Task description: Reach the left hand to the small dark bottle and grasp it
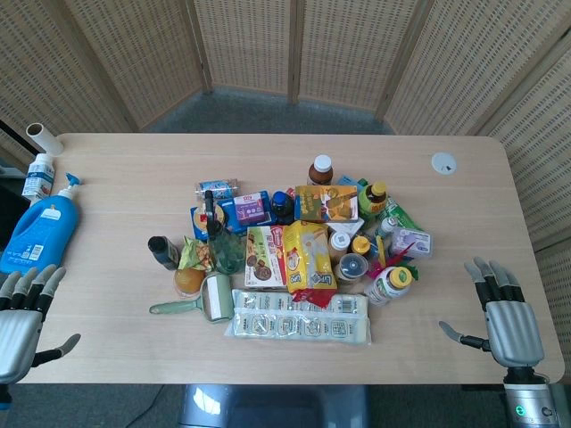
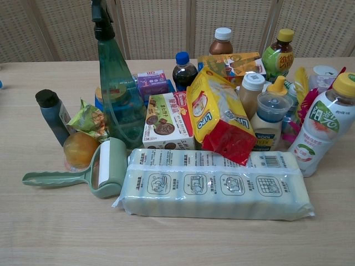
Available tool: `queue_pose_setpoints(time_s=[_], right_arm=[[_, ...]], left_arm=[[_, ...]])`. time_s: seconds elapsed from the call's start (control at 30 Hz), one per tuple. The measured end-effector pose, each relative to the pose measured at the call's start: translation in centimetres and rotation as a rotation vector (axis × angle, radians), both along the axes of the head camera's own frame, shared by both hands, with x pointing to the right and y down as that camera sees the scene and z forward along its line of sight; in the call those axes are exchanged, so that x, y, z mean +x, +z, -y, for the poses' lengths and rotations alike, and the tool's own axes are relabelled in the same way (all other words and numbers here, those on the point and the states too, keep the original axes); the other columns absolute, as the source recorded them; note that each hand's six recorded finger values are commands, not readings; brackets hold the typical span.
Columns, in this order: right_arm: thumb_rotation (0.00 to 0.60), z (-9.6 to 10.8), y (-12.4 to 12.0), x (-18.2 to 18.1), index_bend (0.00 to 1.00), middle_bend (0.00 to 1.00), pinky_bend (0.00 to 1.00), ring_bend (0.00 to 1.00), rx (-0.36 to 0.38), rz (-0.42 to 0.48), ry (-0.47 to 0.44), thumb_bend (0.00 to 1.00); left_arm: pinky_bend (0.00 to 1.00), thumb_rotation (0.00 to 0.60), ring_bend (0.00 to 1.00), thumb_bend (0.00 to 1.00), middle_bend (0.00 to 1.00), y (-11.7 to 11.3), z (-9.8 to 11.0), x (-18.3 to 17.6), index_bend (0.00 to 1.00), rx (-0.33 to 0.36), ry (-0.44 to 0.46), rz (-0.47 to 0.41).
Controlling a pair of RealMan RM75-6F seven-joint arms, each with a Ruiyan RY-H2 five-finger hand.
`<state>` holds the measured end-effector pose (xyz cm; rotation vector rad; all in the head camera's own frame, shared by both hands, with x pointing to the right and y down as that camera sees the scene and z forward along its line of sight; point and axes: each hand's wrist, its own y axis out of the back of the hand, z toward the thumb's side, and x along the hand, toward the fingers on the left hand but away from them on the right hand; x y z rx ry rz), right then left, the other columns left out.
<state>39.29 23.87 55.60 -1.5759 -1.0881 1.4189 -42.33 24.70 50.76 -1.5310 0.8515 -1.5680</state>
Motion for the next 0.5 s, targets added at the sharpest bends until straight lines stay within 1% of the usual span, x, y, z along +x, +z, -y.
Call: queue_pose_setpoints(time_s=[0.17,0.33,0.5], right_arm=[[0.394,0.0,0.4,0.0,0.00,0.00,0.00,0.00,-0.016,0.009,0.005,0.15],[0.391,0.1,0.4,0.0,0.00,0.00,0.00,0.00,-0.006,0.021,0.010,0.15],[0.393,0.1,0.5,0.1,0.00,0.00,0.00,0.00,-0.009,0.028,0.023,0.15]], left_arm=[[0.00,0.481,0.00,0.21,0.00,0.5,0.4,0.3,0.00,-0.011,0.003,-0.013],[0.00,0.479,0.00,0.21,0.00,0.6,0.8,0.4,0.00,-0.006,0.002,-0.025],[0.00,0.478,0.00,0.21,0.00,1.5,1.7,0.2,0.00,-0.025,-0.002,-0.039]])
